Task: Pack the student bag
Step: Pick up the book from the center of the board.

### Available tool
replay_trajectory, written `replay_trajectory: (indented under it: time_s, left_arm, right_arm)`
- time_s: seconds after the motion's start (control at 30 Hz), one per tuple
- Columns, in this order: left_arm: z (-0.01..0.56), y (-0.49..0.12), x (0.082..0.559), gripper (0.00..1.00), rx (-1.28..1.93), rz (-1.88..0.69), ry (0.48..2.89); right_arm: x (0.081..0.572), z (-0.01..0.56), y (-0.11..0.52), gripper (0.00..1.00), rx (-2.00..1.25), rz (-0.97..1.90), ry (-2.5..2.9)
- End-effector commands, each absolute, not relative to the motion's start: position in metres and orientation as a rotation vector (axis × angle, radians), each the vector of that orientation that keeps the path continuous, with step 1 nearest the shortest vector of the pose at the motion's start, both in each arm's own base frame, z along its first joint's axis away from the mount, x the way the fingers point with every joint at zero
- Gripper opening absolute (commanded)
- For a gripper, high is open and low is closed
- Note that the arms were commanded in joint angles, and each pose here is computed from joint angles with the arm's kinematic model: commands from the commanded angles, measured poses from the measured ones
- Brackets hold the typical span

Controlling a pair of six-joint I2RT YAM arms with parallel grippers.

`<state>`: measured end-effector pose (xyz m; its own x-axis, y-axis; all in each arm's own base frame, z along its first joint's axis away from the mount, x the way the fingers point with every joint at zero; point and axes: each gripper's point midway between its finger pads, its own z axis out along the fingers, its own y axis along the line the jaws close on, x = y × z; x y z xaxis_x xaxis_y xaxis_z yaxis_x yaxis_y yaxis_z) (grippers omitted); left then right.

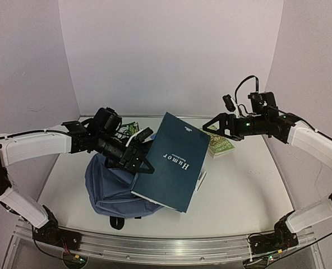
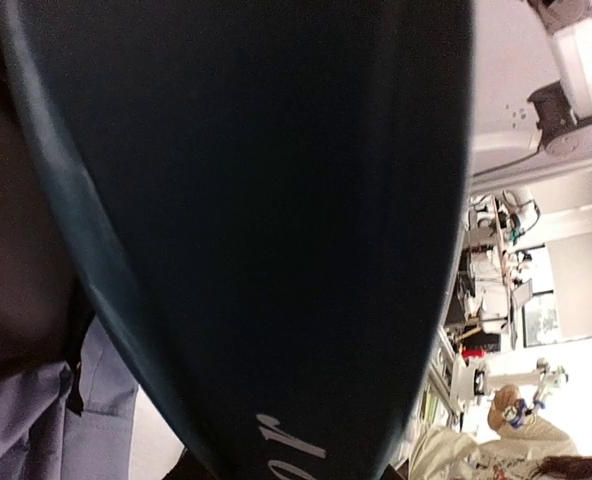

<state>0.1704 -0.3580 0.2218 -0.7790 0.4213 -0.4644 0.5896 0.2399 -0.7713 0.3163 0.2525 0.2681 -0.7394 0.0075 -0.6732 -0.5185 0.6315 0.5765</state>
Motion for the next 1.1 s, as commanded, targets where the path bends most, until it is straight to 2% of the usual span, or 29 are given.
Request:
replay_trajectory:
  time_s: [0.0, 0.23, 0.4, 0.5, 0.6, 0.73, 0.93, 1.0, 1.07]
  left_arm:
    - [0.242, -0.351, 0.139, 0.14, 1.222, -1.666, 2.239]
    - [0.239, -0.357, 0.12, 0.11, 1.351, -1.694, 2.269]
    - [0.248, -0.36, 0.114, 0.13, 1.399, -1.727, 2.229]
    - [0.247, -0.36, 0.115, 0.18, 1.413, -1.714, 2.233]
    - [0.241, -0.363, 0.119, 0.19, 1.41, -1.69, 2.253]
    - [0.236, -0.368, 0.129, 0.26, 1.385, -1.638, 2.247]
    - [0.226, -0.366, 0.178, 0.55, 1.143, -1.396, 2.258]
    - [0.225, -0.353, 0.206, 0.65, 0.99, -1.297, 2.288]
    - [0.227, -0.335, 0.233, 0.7, 0.824, -1.22, 2.311]
  right_arm:
    - [0.294, 0.279, 0.267, 0.98, -0.702, 1.094, 2.169]
    - [0.269, 0.269, 0.295, 0.98, -0.894, 1.268, 2.171]
    - [0.239, 0.257, 0.313, 0.98, -1.013, 1.402, 2.166]
    - [0.221, 0.265, 0.315, 0.83, -1.075, 1.509, 2.111]
    - [0.211, 0.276, 0.314, 0.51, -1.105, 1.559, 2.061]
    - [0.204, 0.284, 0.311, 0.25, -1.123, 1.565, 2.019]
    - [0.227, 0.276, 0.311, 0.0, -0.978, 1.445, 2.088]
    - [0.248, 0.272, 0.31, 0.0, -0.848, 1.368, 2.123]
    - [0.261, 0.274, 0.311, 0.0, -0.751, 1.349, 2.12]
